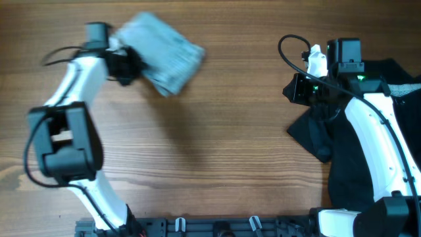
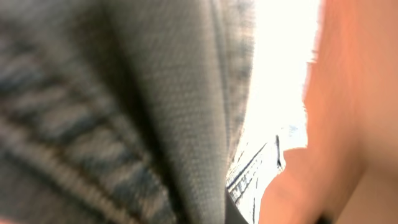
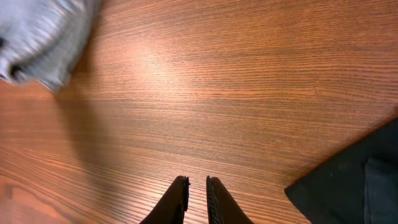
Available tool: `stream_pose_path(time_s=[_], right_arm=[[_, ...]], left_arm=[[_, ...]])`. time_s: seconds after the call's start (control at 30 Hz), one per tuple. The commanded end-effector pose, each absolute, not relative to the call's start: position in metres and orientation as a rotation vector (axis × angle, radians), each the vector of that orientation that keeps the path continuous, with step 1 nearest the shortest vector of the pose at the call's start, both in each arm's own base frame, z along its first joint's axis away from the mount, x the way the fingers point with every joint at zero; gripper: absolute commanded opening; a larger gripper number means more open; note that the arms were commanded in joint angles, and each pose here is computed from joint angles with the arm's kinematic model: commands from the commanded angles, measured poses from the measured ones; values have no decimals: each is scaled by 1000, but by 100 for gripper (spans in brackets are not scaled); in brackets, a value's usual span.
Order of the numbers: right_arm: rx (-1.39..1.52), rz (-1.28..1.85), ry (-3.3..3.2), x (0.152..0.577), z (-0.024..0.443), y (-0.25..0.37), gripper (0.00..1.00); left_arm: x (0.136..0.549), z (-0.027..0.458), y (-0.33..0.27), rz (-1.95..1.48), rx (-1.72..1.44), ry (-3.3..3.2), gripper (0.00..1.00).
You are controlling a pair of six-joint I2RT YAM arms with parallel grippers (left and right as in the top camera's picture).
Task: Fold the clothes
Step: 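Carry the shorts to the upper-left table corner with the left gripper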
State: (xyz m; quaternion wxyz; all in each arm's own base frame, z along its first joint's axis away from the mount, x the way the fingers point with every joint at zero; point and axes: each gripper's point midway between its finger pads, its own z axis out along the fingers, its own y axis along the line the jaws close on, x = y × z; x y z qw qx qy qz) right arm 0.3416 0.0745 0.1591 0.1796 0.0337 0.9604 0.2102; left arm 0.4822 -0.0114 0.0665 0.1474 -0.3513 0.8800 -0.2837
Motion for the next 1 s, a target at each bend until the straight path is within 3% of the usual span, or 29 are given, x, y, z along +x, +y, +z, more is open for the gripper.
stream_pose_path(time_s=[0.0,0.23,0.27,0.3,0.33,0.5,0.7,0.83,0.97], right_arm=[[112,601,2707,344,162,75,15],[136,605,2710,343,162,75,15],[136,604,2709,344,162,75,16],[136,604,2709,344,162,75,16],[122,603,2710,343,162,75,16],[99,604,2702,335,171,76,16],[100,682,2424,325,252,83,16],[45,738,2234,302,308,90,26],[-168,627,2076,272,345,89,36]], left_arm=[[503,85,63,-741,-1033,2354,4],[483,43,129,-540,-1335,2309,5],[481,42,129,-535,-1344,2315,14],[480,41,129,-533,-1349,2321,40],[469,43,124,-521,-1320,2380,76],[443,98,116,-450,-1058,2479,85],[377,241,55,-342,-309,2463,92],[315,309,2,-150,126,2349,100],[259,353,12,99,30,2219,100]])
